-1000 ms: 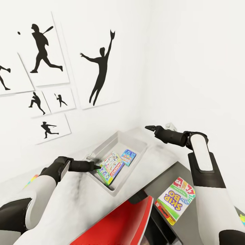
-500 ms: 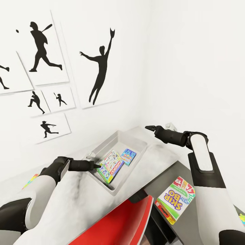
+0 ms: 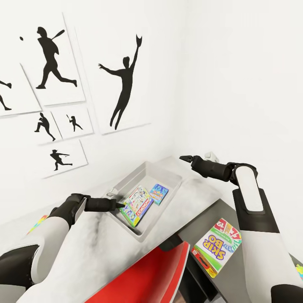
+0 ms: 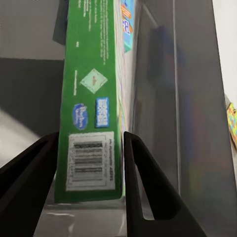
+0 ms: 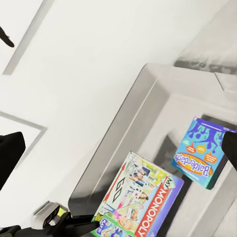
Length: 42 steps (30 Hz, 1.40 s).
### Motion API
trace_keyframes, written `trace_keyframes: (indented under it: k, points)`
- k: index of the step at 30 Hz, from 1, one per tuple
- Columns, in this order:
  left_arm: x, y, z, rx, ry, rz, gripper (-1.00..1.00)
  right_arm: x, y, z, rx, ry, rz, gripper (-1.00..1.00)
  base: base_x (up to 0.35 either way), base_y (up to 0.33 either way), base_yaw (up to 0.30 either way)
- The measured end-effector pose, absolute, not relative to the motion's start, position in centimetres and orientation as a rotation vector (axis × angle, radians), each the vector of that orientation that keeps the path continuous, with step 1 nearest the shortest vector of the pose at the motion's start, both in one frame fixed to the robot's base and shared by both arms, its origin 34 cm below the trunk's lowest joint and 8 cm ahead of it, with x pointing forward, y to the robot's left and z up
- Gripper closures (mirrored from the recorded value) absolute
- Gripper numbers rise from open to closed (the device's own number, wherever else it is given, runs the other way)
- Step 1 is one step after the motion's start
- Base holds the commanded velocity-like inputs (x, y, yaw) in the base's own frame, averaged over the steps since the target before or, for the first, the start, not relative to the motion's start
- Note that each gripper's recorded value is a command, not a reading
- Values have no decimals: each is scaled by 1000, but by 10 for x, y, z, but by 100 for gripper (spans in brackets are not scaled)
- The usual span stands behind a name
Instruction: Put all the toys in the child's room - the three board games (two on the bed and one on the table), the two jigsaw puzzles on the table, and the tennis ball on the table - inside the toy box on the table in the child's room.
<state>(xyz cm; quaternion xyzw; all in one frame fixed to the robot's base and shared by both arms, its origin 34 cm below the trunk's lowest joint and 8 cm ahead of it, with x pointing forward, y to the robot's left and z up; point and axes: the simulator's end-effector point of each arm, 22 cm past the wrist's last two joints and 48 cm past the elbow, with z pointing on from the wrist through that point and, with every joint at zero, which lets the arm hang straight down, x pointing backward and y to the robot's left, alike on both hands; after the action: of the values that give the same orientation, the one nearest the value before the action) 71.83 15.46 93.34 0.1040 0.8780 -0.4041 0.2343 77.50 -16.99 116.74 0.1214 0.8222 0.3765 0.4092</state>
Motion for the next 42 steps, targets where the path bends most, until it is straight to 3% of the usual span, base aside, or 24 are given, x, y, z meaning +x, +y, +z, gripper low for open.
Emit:
trace_keyframes:
  k: [2, 3, 21, 30, 42]
  points:
    - [718, 155, 933, 286, 2410, -1109, 100, 775, -170, 1168, 306, 2071, 949, -100, 0, 0, 0]
    - [718, 155, 933, 286, 2410, -1109, -100, 775, -170, 1168, 305, 2071, 949, -100, 0, 0, 0]
    - [721, 166, 941, 281, 2392, -1117, -100, 775, -169, 1168, 305, 2069, 952, -100, 0, 0, 0]
    - [703, 180, 1025, 370, 2174, -1465, -100, 775, -169, 1168, 304, 2071, 951, -100, 0, 0, 0]
    - [710, 294, 1083, 245, 2075, -1401, -100, 773, -175, 1163, 326, 2069, 955, -100, 0, 0, -8]
